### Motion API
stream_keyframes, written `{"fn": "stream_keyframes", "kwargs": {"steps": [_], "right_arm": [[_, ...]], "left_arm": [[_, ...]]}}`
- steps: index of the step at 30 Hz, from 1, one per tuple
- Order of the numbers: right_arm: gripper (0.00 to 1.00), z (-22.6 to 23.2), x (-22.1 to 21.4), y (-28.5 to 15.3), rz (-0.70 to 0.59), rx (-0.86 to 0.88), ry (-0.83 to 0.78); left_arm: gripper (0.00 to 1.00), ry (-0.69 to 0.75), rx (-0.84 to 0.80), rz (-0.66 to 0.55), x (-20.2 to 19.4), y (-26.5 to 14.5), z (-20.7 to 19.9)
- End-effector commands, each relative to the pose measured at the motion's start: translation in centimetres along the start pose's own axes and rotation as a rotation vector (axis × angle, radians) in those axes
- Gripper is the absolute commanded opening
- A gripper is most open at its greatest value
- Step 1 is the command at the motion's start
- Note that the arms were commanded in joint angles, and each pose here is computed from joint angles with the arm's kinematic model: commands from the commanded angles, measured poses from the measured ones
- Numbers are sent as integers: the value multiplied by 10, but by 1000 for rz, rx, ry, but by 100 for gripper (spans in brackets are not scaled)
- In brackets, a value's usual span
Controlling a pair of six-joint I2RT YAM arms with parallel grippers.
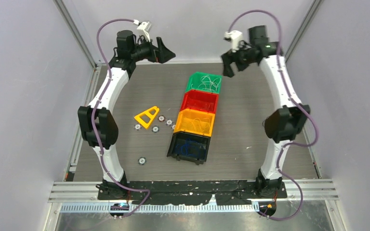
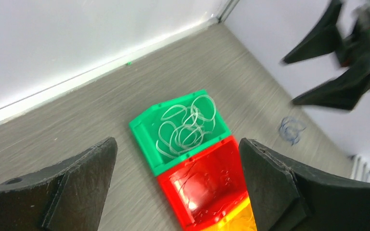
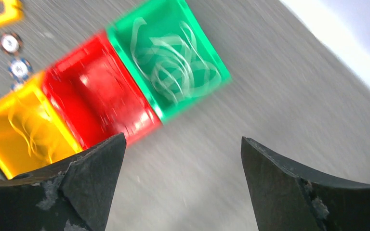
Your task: Untangle the cables
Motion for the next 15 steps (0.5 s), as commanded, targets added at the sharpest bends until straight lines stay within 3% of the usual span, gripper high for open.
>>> {"fn": "stream_keyframes", "kwargs": {"steps": [1,5,7,11,15], "right_arm": [[95,-6,-70,-93,238,-1,112],[99,0,-148,-134,512,-48,249],[96,3,-181,-147,614,-77,308],[87,9,-219,-138,680,-85,344],[82,-1,-246,-115,691,-117,282]], "left_arm": [[100,212,54,94,3,-26,-25],[100,249,50,124,-8,-39,-29],[100,260,32,127,-14,-43,-31],[99,253,-6,149,-26,-52,-37],[100,333,-4,129,-33,-72,-48]]}}
Point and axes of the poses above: each gripper's point midway between its finger pads, its own y axis out along the fingers, its own z axis along the line the jaws close on, x = y × z, the point moved 9 cm from there along -y, back along the fingers, and after that the axes turned 8 degrees about -y, right-handed, at the moved point
